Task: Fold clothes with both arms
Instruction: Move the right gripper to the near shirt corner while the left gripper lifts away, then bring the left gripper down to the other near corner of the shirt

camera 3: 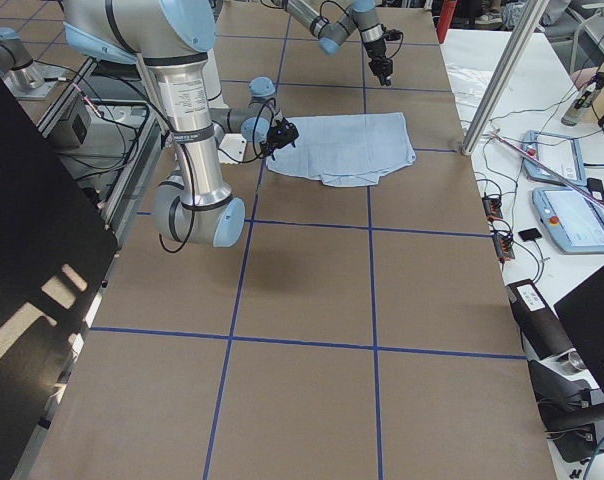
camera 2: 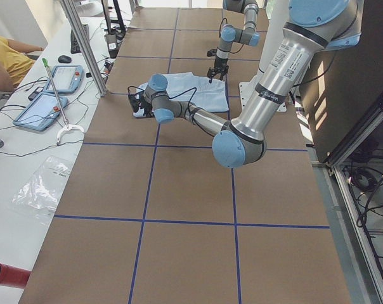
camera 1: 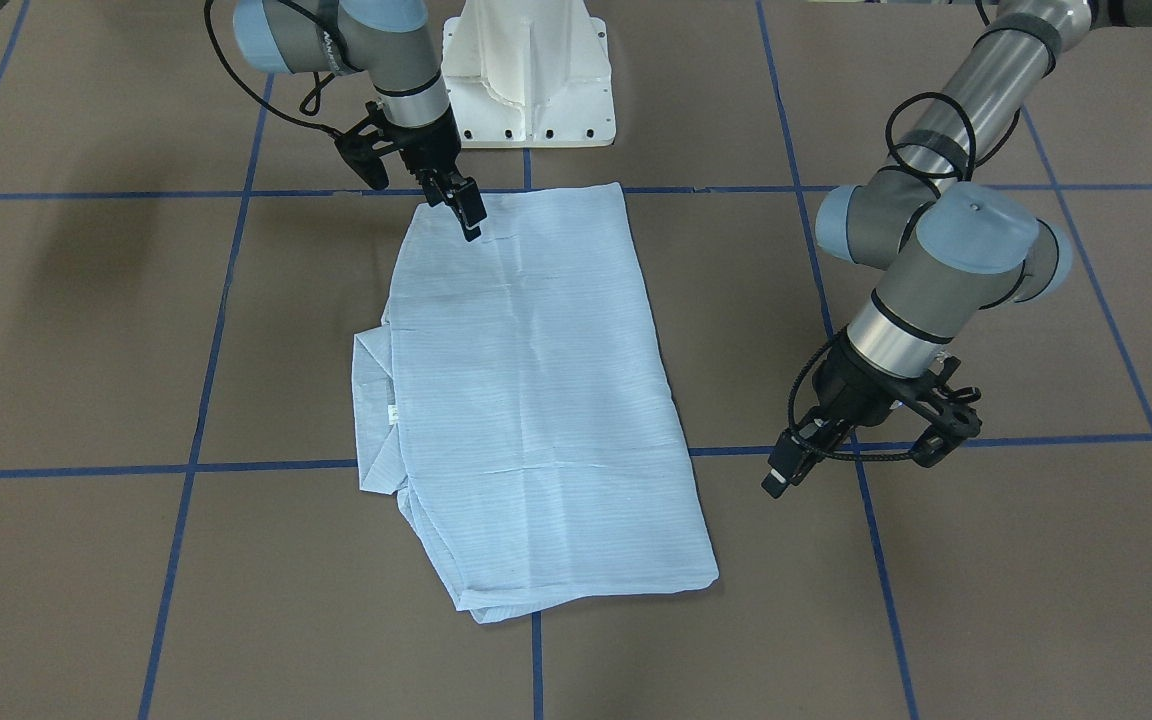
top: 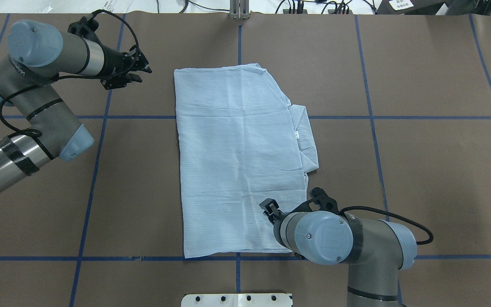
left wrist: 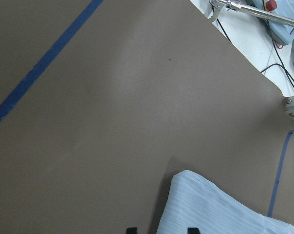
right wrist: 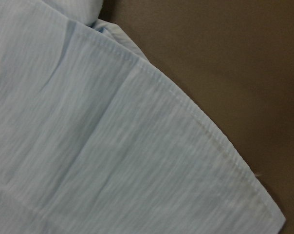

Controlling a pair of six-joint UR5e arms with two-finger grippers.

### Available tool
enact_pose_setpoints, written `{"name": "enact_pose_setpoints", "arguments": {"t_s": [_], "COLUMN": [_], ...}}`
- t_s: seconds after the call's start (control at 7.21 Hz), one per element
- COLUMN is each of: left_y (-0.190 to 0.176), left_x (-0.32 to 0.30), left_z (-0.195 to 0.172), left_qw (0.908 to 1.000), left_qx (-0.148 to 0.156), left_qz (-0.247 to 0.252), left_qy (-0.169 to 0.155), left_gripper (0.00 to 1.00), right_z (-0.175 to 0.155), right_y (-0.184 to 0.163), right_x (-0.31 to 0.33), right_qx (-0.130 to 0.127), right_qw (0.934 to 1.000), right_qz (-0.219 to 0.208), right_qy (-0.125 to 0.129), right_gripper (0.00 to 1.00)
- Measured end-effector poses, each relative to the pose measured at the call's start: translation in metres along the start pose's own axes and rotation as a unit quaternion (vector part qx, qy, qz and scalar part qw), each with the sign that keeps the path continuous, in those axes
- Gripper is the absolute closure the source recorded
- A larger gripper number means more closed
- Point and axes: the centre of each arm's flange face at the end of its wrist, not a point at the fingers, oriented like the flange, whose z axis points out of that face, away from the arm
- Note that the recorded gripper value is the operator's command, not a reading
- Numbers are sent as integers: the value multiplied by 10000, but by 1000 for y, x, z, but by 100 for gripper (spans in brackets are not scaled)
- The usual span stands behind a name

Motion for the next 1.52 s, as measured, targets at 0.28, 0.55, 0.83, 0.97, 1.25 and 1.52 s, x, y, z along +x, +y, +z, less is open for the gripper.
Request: {"name": "enact_pose_setpoints", "arguments": {"t_s": [0.28, 0.55, 0.83, 0.97, 1.25, 1.52], "left_y": [0, 0, 1, 1, 0, 0], "left_x": [0, 2, 2, 2, 1, 1], "left_z": [0, 0, 0, 0, 0, 0], "left_qw": [10000, 10000, 10000, 10000, 10000, 10000], "left_qx": [5, 4, 2, 3, 11, 9], "left_qz": [-4, -31, -44, -47, -48, -50], "left_qy": [1, 11, 13, 12, 9, 9], "left_gripper": [54, 54, 54, 54, 54, 54], "right_z": [7, 8, 3, 4, 7, 10], "right_y": [2, -1, 0, 2, 4, 7], "right_x": [9, 14, 17, 20, 24, 28], "right_qx": [44, 171, 313, 335, 344, 343], "right_qw": [9999, 9996, 9988, 9986, 9984, 9982], "right_qz": [62, 63, 37, 16, -8, -36], "right_qy": [73, 207, 363, 405, 451, 492], "right_gripper": [8, 8, 10, 11, 18, 24]}}
